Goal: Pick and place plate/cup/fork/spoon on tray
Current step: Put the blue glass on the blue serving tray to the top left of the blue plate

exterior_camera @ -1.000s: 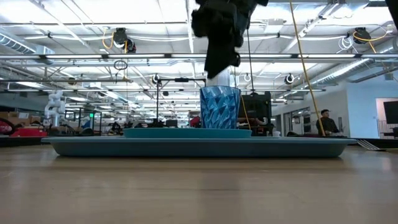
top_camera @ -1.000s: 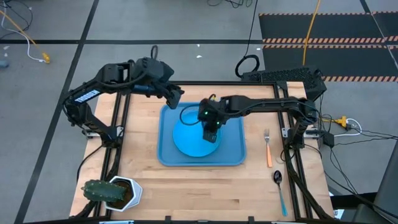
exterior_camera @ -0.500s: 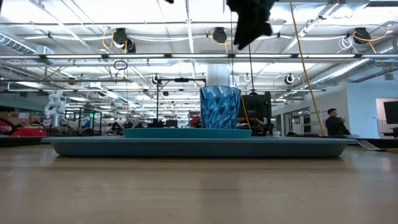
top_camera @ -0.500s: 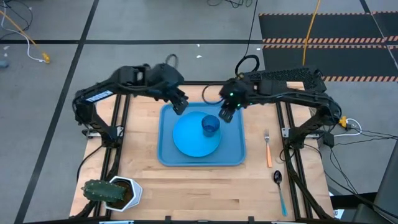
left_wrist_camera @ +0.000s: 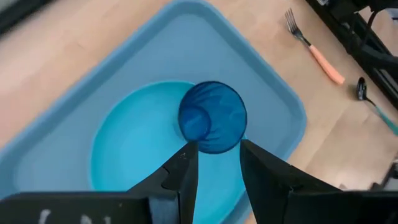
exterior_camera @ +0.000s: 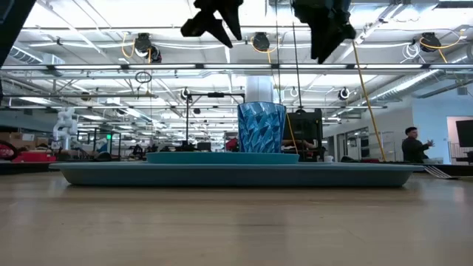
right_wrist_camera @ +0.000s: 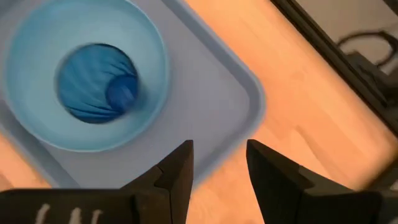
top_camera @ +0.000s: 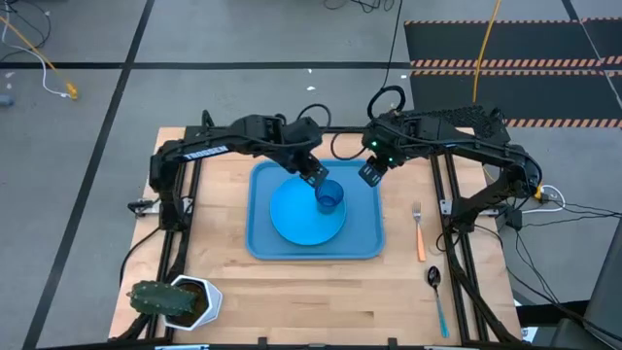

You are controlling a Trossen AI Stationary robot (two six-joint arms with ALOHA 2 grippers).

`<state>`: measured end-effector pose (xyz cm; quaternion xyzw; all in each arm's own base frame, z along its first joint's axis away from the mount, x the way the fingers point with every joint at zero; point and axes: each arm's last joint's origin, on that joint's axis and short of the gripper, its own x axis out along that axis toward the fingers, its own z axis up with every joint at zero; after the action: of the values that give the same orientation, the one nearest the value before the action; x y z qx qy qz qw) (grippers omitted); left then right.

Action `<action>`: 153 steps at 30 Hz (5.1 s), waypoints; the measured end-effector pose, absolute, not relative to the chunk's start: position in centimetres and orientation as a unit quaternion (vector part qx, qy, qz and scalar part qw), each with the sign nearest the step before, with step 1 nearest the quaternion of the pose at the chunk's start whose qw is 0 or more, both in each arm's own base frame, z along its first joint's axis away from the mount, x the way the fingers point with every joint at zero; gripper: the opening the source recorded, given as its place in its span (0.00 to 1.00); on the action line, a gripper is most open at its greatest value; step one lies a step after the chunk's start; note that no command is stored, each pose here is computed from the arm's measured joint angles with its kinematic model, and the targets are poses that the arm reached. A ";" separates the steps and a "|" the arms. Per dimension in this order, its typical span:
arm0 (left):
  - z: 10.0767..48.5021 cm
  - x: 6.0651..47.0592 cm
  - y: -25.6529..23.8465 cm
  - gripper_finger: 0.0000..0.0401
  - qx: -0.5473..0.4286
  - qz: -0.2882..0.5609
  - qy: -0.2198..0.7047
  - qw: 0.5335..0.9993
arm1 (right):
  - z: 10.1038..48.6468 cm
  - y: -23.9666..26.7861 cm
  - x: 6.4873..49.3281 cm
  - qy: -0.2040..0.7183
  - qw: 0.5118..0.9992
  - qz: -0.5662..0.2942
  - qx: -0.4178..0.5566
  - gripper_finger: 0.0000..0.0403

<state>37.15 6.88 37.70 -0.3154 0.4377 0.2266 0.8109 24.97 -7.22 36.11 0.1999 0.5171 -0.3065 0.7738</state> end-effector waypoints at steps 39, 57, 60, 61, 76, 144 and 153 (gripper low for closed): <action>29.6 41.8 8.1 0.56 -0.331 0.262 0.522 0.741 | 40.2 -8.4 17.9 0.441 0.789 -0.364 0.225 0.35; 27.2 43.1 7.8 0.56 -0.305 0.249 0.546 0.739 | 40.2 -8.4 18.0 0.441 0.789 -0.363 0.225 0.35; 26.9 42.9 7.8 0.56 -0.296 0.256 0.560 0.730 | 40.2 -8.4 18.0 0.441 0.789 -0.363 0.225 0.35; 26.9 42.9 7.9 0.56 -0.291 0.260 0.558 0.732 | 40.2 -8.4 18.0 0.441 0.789 -0.363 0.226 0.35; 27.0 42.9 8.0 0.34 -0.275 0.273 0.553 0.737 | 40.2 -8.4 18.0 0.440 0.789 -0.363 0.226 0.35; 26.9 42.4 7.9 0.22 -0.354 0.275 0.566 0.692 | 40.2 -8.4 17.9 0.447 0.792 -0.357 0.214 0.35; 26.9 42.4 8.0 0.48 -0.394 0.300 0.551 0.671 | 40.2 -8.4 17.9 0.448 0.792 -0.357 0.213 0.35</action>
<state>42.38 8.00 26.91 -0.3941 0.5514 0.3004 0.6711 17.92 -8.38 40.17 0.2133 0.4476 -0.3566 0.7918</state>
